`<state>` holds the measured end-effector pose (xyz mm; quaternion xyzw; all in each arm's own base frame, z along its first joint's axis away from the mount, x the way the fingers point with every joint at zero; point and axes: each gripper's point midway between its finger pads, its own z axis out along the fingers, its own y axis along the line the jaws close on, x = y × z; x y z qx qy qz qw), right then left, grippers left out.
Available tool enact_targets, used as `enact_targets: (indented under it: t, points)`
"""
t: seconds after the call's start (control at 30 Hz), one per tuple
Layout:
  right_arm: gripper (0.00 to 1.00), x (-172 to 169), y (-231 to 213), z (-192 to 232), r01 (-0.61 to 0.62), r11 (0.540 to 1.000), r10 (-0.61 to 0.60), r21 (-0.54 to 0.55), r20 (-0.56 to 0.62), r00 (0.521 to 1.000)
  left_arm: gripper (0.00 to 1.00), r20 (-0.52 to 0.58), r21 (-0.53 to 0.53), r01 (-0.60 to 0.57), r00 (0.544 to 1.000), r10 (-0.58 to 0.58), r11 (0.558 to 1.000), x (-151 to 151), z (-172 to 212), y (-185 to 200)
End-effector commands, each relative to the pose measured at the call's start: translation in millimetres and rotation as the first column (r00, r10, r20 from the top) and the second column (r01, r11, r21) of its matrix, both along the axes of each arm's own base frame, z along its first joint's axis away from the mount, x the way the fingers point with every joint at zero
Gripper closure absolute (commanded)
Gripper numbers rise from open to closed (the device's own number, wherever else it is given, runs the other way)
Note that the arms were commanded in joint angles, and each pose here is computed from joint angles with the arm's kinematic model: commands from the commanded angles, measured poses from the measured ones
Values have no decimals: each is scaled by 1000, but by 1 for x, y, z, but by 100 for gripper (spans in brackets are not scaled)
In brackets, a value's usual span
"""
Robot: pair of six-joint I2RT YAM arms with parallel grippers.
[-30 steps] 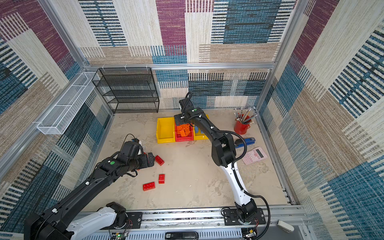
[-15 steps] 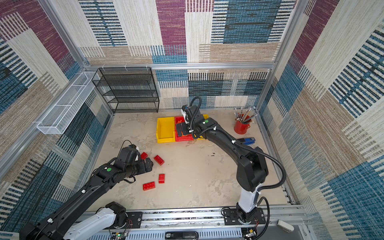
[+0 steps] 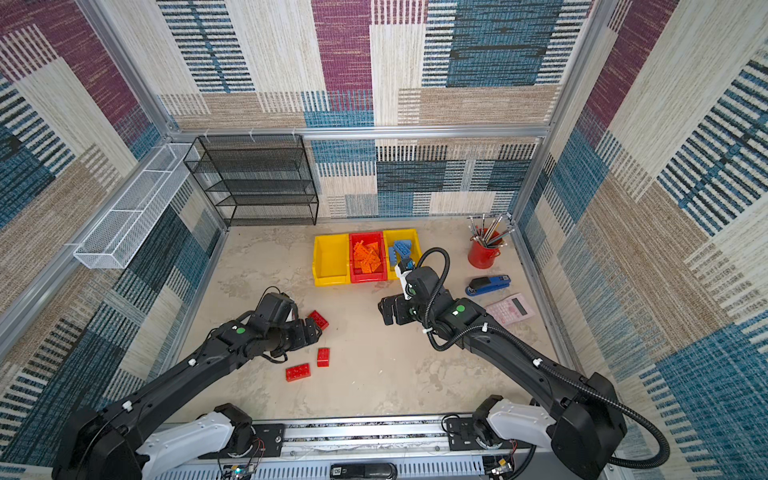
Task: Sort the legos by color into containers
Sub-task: 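Draw the right gripper back while the left gripper moves over the red bricks, then lower the left gripper and grasp a small red brick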
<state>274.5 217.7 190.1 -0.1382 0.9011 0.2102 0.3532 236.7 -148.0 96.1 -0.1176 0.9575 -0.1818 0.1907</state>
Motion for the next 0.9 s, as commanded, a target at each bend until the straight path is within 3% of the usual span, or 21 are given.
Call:
enact_targets:
  t: [0.0, 0.3, 0.87]
  points:
    - [1, 6, -6, 17, 51, 998, -54, 40, 67, 996, 10, -5, -15, -23, 1000, 23, 1000, 13, -3, -9]
    - [1, 7, -16, 27, 86, 995, -92, 49, 127, 988, 13, -77, 40, -10, 997, 13, 999, 38, -30, -22]
    - [1, 19, -25, 28, 124, 992, -124, 7, 165, 978, 19, -157, 269, 31, 987, 12, 963, 80, -60, -9]
